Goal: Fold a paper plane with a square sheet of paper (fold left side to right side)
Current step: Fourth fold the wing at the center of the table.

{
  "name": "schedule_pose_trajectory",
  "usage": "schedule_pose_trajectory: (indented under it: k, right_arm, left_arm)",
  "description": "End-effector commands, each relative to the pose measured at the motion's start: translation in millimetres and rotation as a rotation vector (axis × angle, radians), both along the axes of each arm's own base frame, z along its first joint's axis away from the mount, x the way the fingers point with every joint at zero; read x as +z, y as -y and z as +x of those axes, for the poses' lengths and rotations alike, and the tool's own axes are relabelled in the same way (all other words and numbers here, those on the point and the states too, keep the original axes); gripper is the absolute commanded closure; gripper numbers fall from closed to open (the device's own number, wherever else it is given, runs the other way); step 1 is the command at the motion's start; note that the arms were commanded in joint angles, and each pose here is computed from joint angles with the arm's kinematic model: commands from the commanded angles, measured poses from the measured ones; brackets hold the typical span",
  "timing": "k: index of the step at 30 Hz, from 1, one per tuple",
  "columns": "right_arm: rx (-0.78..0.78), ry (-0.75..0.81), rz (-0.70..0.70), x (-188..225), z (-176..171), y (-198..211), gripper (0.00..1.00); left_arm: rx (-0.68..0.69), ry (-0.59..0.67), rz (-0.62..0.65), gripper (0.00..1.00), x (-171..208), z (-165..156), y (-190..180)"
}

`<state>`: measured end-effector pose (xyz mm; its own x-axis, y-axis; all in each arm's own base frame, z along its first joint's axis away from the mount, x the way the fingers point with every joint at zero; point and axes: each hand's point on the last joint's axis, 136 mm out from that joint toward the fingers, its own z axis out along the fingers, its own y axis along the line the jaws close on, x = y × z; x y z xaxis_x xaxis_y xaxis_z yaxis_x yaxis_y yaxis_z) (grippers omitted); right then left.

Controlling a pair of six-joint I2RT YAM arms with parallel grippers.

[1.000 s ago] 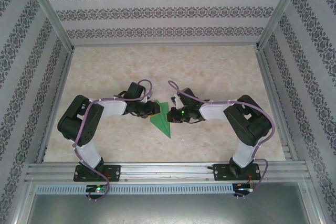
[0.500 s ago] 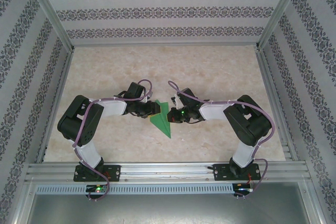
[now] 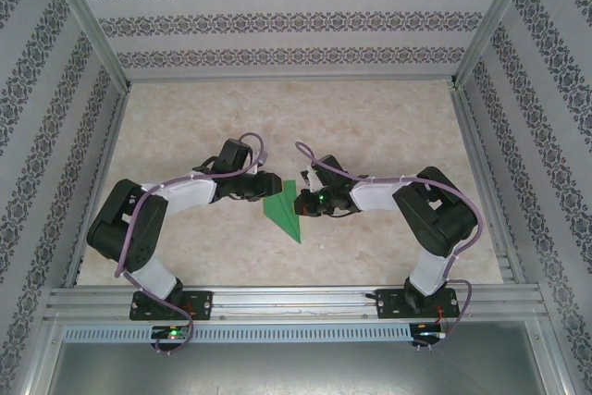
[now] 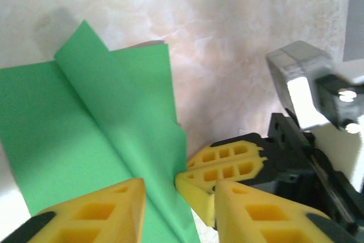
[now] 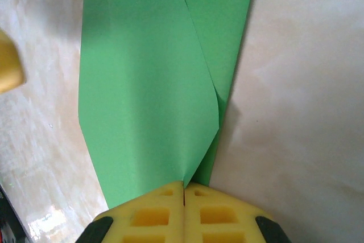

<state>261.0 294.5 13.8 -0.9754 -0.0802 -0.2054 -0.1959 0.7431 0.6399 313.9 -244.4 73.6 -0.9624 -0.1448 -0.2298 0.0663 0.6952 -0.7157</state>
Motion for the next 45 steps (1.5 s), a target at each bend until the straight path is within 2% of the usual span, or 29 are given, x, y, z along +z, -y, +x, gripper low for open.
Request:
schedule_pose_trajectory:
  k: [1, 6, 12, 31, 45]
  right_arm:
    - [-0.048, -0.077, -0.182, -47.1, -16.0, 30.3, 1.00]
    - [-0.051, -0.090, -0.196, -50.8, -18.2, 31.6, 1.00]
    - [-0.047, -0.102, -0.215, -55.2, -22.0, 33.7, 1.00]
    - [-0.022, -0.112, -0.261, -59.4, -26.5, 37.2, 1.00]
    - [-0.019, -0.115, -0.273, -60.3, -28.2, 39.3, 1.00]
  left_arm:
    - [-0.043, 0.000, -0.023, 0.73, 7.9, -7.5, 7.5]
    - [-0.092, -0.031, -0.070, 0.88, 4.7, -13.3, 23.9]
    - [-0.117, -0.076, -0.058, 0.97, -8.7, -13.7, 34.2]
    - [-0.093, -0.138, 0.073, 1.00, -54.9, -14.0, 21.3]
    - [-0.079, -0.163, 0.133, 1.00, -71.0, -20.2, 10.8]
